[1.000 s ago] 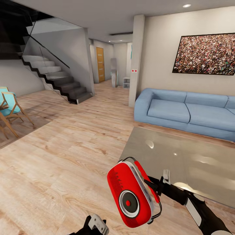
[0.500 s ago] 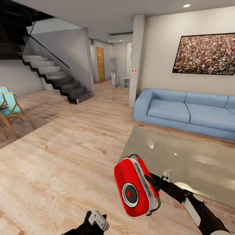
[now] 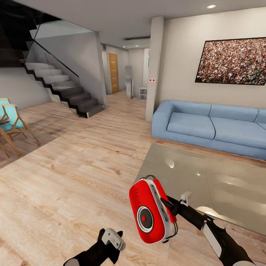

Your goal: Turn on the radio receiver that's on the table in the living room.

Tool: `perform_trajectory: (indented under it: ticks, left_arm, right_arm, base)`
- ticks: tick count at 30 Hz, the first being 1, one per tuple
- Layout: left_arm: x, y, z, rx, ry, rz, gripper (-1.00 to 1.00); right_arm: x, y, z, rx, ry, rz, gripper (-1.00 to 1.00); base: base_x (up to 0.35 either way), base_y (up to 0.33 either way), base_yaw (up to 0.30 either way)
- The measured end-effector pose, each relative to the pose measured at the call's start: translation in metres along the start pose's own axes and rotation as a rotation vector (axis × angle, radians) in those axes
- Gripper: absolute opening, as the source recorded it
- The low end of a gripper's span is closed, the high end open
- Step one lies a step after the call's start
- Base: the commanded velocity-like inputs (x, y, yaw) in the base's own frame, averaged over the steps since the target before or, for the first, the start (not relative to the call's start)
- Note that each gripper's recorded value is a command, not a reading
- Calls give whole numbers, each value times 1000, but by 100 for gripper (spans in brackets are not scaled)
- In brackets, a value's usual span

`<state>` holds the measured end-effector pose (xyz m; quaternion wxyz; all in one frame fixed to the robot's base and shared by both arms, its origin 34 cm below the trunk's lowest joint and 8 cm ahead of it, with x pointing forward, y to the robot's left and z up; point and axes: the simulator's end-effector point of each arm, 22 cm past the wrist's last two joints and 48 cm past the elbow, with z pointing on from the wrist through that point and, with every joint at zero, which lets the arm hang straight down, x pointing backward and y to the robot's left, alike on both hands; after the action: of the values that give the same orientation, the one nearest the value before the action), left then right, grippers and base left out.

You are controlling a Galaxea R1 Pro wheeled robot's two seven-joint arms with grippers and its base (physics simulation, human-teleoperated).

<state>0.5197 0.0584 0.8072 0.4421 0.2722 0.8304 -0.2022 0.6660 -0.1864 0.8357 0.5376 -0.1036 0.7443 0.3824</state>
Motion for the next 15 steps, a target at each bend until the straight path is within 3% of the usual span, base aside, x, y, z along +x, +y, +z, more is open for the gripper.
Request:
perform_trajectory:
  ticks: [5,15]
  left_arm:
    - [-7,25,-8,-62,-19,-12,-100]
    - [-3,28,-9,-69,-10,-19,-100]
  right_arm:
    - [2,0,0,0,6,-3,-100]
    - [5,2,1,-3,18,-12,-100]
  base:
    - [0,0,0]
    - [0,0,0]
